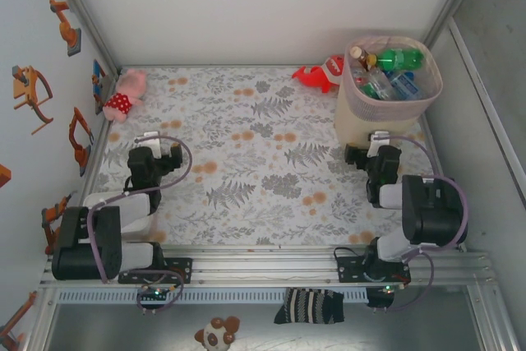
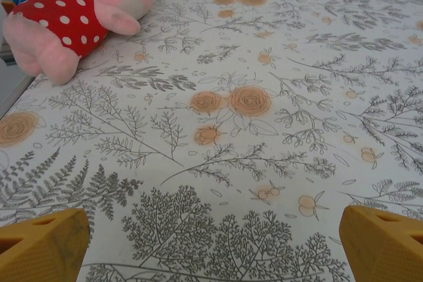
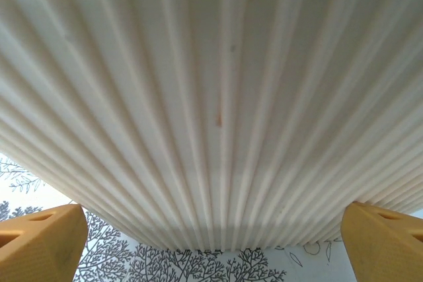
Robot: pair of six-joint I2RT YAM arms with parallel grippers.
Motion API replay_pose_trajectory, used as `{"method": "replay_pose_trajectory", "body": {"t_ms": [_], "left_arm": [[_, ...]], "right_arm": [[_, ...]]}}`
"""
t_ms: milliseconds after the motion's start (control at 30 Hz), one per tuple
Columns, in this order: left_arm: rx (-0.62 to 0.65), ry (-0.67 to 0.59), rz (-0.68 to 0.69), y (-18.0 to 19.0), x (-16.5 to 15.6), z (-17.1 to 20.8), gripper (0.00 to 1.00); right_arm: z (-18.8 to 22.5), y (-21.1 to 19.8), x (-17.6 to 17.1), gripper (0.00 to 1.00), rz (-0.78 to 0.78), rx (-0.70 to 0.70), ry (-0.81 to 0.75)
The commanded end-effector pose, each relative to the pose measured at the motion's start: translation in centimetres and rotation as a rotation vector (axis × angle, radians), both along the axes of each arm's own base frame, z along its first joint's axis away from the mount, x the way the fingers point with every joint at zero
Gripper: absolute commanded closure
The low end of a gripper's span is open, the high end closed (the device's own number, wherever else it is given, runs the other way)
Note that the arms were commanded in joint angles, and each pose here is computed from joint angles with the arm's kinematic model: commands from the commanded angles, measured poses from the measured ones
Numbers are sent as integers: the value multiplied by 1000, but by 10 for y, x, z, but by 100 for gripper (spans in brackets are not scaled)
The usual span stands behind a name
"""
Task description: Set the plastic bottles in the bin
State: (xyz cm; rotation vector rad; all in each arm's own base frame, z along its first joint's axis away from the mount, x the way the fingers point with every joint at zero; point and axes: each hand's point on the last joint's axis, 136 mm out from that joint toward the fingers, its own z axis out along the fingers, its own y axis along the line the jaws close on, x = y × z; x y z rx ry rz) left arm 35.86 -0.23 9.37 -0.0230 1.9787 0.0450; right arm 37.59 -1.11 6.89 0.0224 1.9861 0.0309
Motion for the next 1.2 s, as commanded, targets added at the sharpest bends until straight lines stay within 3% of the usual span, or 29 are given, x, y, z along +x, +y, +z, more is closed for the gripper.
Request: {"method": "replay_pose_trajectory", "body": {"t_ms": [0, 300, 1167], "left_arm": [[-52, -100, -85, -9, 16, 20, 3], [-114, -25, -230, -26, 31, -8, 3], [-100, -23, -212, -24, 31, -8, 3]], "right_arm": [[23, 2, 14, 2, 8, -8, -88], [21, 0, 18, 1, -4, -6, -60], [21, -1, 20, 1, -4, -1, -53]]}}
